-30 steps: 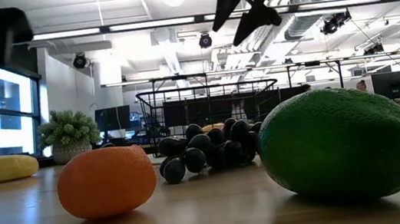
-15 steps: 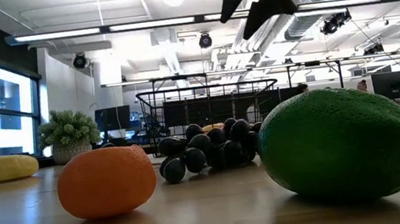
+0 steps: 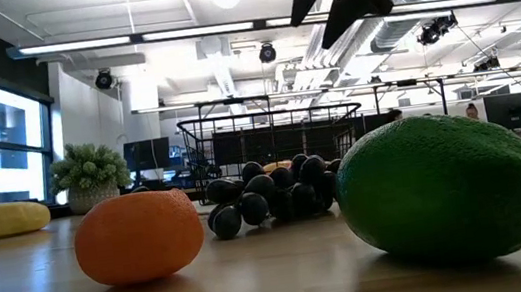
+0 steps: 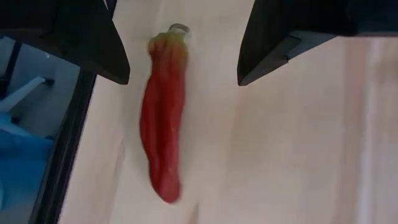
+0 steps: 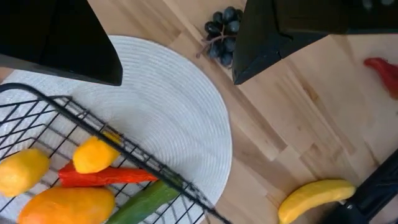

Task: Build produce basket
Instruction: Put the red chili pepper into the black wire basket

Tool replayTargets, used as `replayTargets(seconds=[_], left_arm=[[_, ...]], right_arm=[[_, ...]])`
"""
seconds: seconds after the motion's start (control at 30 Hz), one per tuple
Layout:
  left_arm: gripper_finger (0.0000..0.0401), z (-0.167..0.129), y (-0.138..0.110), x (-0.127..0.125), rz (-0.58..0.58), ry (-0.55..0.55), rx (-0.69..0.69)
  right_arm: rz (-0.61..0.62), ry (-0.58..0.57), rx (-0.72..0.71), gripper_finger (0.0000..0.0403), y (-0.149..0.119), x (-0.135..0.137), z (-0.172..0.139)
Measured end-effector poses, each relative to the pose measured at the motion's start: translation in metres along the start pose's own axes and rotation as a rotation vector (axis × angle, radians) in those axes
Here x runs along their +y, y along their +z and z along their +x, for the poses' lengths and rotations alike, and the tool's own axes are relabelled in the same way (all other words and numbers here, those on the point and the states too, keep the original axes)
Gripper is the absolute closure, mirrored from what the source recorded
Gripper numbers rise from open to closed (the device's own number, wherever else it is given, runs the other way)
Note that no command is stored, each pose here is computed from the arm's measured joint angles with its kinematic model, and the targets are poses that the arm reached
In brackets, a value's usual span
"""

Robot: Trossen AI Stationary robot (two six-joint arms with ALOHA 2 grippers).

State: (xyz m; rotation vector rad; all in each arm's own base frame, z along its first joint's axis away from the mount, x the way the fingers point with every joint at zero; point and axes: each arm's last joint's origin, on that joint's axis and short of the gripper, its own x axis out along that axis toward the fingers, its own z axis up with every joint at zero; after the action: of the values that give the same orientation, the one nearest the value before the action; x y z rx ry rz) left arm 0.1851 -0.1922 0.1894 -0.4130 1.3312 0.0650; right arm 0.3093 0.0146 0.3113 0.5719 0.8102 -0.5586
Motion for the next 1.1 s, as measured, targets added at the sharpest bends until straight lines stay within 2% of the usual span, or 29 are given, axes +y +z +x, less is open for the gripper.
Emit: replayTargets(seconds=[0.2,0.63,0.87,1.1], left_arm=[[0.0115,0.020,-0.005,-0.010,0.019,-0.011,0.021],[0.0122,0.050,-0.007,-0.011,-0.003,0.059,0.067],[0.0175,0.062,-0.009,-0.010,-0.002,0.094,0.108],[0.0270,0.056,-0.005,-0.006,-0.016,0.106,0.084]], right_arm=[[-0.002,-0.009,-0.001,0.0119,0.000,-0.001,0.000],[-0.021,-0.018,0.023,0.0119,-0.005,0.001,-0.001],[-0.044,-0.032,0.053,0.0119,-0.012,0.002,-0.003],[0.000,-0.010,0.080,0.0119,-0.022,0.010,-0.007]])
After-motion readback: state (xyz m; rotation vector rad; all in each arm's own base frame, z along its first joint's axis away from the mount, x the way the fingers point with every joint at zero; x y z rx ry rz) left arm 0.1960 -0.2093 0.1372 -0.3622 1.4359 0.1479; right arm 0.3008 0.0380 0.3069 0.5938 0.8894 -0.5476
